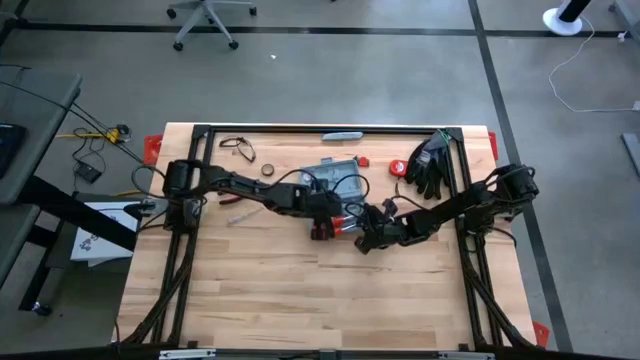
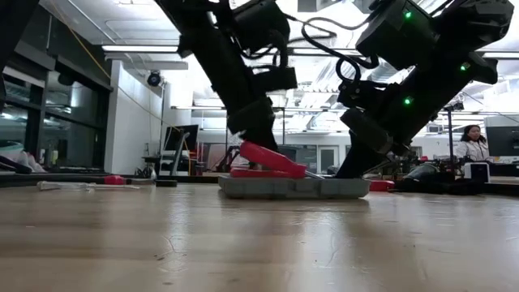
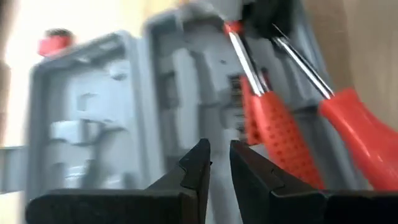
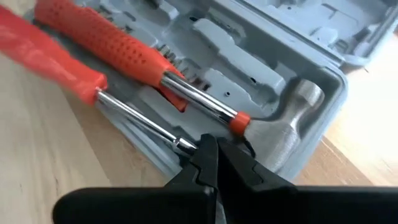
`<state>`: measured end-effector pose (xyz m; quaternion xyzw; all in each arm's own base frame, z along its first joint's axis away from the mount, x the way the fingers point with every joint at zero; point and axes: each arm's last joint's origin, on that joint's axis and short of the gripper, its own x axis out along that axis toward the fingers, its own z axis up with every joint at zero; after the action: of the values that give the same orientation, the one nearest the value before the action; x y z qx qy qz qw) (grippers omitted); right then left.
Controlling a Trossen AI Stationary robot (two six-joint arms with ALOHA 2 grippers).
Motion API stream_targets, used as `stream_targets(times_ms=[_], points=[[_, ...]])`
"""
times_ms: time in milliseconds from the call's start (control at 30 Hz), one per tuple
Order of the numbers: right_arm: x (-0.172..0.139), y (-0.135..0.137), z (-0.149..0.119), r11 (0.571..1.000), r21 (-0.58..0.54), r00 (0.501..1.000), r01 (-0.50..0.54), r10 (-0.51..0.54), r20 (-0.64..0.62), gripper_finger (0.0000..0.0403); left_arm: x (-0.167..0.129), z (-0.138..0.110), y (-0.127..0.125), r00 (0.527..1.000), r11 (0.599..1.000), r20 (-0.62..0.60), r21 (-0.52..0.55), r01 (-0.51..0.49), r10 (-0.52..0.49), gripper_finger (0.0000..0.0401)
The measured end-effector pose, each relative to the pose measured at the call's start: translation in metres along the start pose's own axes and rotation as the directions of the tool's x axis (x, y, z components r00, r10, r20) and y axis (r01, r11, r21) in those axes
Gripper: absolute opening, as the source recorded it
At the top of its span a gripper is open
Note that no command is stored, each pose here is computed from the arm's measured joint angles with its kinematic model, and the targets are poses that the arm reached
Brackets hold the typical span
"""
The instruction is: Prefit tool cases
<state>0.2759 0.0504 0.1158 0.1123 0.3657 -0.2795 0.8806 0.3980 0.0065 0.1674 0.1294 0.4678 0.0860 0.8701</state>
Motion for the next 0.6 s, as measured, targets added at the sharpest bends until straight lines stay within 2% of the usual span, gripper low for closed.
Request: stream_targets(times_ms=[233,467,600], points=[[0.009,-0.009,0.012,0.999,-0.002,0.999,-0.035,0.035,-0.003,0.0000,-0.024,0.008,0.010,0.998,1.000,0.051,-0.009,-0.022,0.022,0.0055],[0.019,-0.021,0.026,0.999,-0.003,0.999,-0.050,0.050,0.019,0.0000,-0.025,0.012,-0.001,0.982,0.988,0.110,0.003,0.153,-0.152,0.0055],[0.022,-0.026,0.029,0.999,-0.003,0.999,-0.043,0.043,0.029,0.0000,-0.018,0.009,-0.003,0.983,0.987,0.085,-0.010,0.163,-0.162,0.0055]])
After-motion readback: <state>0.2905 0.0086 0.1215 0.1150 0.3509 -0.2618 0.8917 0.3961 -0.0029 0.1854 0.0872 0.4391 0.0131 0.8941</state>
